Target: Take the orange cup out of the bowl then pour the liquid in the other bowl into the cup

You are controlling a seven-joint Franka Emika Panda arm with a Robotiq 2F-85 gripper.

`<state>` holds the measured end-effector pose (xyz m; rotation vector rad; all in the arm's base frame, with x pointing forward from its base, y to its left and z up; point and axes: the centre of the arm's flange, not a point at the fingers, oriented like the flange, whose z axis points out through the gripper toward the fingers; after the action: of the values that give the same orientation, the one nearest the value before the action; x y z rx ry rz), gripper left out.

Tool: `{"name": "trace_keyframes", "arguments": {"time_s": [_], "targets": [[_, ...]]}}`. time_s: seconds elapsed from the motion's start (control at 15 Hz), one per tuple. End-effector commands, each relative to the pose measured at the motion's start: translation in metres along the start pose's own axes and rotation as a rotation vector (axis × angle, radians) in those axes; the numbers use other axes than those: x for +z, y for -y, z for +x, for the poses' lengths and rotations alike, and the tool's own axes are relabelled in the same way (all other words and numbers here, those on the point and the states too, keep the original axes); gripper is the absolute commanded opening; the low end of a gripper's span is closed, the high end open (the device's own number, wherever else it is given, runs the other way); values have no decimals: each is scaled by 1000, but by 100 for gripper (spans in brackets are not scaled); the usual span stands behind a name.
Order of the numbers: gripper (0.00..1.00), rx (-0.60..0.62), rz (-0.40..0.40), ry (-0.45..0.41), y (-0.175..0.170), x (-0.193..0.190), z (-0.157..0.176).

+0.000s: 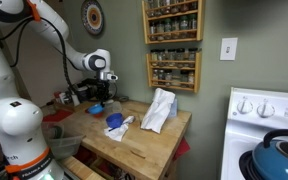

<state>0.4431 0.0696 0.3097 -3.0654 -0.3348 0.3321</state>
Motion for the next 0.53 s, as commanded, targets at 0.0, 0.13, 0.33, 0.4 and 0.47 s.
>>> {"name": "trace_keyframes", "arguments": {"time_s": [0.0,0.13,0.33,0.4,0.47], "targets": [[1,-100,38,-13,-11,15,-17],[1,-148,65,-5,-12,24,-21],[1,-204,95,0,-13,37,-24],[1,-223,104,3,-13,43,-26],[1,-237,103,8,-13,47,-27]]}}
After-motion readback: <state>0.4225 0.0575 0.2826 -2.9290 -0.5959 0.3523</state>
